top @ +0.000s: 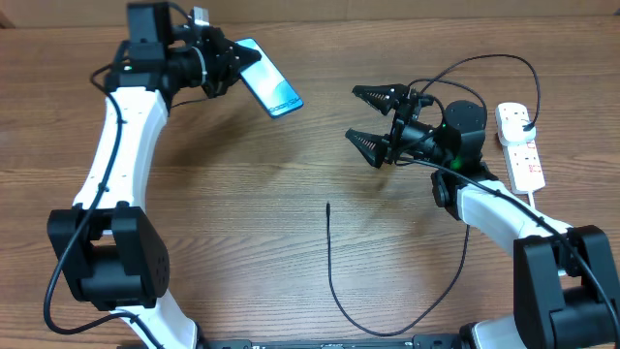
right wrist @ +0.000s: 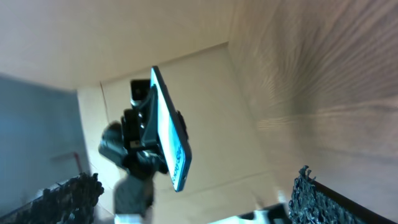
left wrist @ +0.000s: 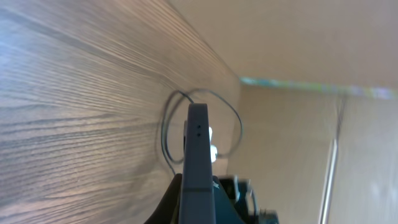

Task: Plug charger to phone and switch on socket

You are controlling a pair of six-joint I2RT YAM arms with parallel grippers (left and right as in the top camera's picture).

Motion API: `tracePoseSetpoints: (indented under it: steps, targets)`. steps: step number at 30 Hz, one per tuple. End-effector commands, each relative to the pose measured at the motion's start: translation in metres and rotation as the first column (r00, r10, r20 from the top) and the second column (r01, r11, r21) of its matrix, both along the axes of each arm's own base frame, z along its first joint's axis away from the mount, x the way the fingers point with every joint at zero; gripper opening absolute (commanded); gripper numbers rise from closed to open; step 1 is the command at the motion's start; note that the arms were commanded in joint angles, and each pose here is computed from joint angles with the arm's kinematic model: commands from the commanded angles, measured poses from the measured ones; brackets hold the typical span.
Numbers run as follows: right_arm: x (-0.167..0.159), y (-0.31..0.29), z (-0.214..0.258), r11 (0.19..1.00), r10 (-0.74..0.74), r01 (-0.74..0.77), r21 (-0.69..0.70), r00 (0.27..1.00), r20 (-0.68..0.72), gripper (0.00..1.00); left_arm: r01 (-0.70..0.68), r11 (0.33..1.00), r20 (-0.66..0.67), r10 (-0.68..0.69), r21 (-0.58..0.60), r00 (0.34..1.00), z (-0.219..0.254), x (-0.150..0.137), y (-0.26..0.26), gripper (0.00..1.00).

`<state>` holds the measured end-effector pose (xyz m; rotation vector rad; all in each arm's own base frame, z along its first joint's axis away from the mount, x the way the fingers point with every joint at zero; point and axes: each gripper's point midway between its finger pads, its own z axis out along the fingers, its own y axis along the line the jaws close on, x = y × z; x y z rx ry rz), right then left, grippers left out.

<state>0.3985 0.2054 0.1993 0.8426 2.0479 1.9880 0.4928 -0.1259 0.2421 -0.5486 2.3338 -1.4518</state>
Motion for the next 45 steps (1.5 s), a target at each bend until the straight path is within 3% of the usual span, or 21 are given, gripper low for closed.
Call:
tracePoseSetpoints:
  steps: [1,8,14,19,24,32,45]
  targets:
    - [-0.007,0.003,0.013,0.991,0.102,-0.079,-0.105,0.967,0.235,1.00,0.216,0.975,0.174,-0.204,-0.054,0.963,0.025,-0.021,-0.010,0.04]
    - [-0.011,0.005,0.000,0.974,0.168,-0.116,-0.196,0.948,0.271,1.00,0.236,0.972,0.233,-0.224,-0.024,0.946,0.026,-0.022,0.000,0.05]
    - [0.000,-0.005,-0.026,0.903,0.196,-0.109,-0.415,0.965,0.174,1.00,0.229,0.973,0.249,-0.219,-0.012,0.944,0.026,-0.020,0.006,0.04]
    - [0.003,-0.028,-0.044,0.715,0.167,-0.082,-0.694,0.984,0.055,0.99,0.208,0.978,0.249,-0.199,-0.011,0.948,0.025,-0.018,0.016,0.04]
    - [-0.014,-0.029,-0.061,0.517,0.175,-0.105,-0.849,0.984,-0.016,1.00,0.193,0.981,0.252,-0.185,-0.008,0.950,0.025,-0.016,0.023,0.05]
    - [-0.054,-0.011,-0.085,0.262,0.216,-0.157,-0.952,0.971,-0.101,1.00,0.195,0.981,0.254,-0.186,-0.007,0.949,0.025,-0.016,0.023,0.04]
    - [-0.098,0.011,-0.131,0.154,0.271,-0.287,-0.945,0.933,-0.239,1.00,0.194,0.981,0.254,-0.186,-0.007,0.949,0.025,-0.016,0.023,0.05]
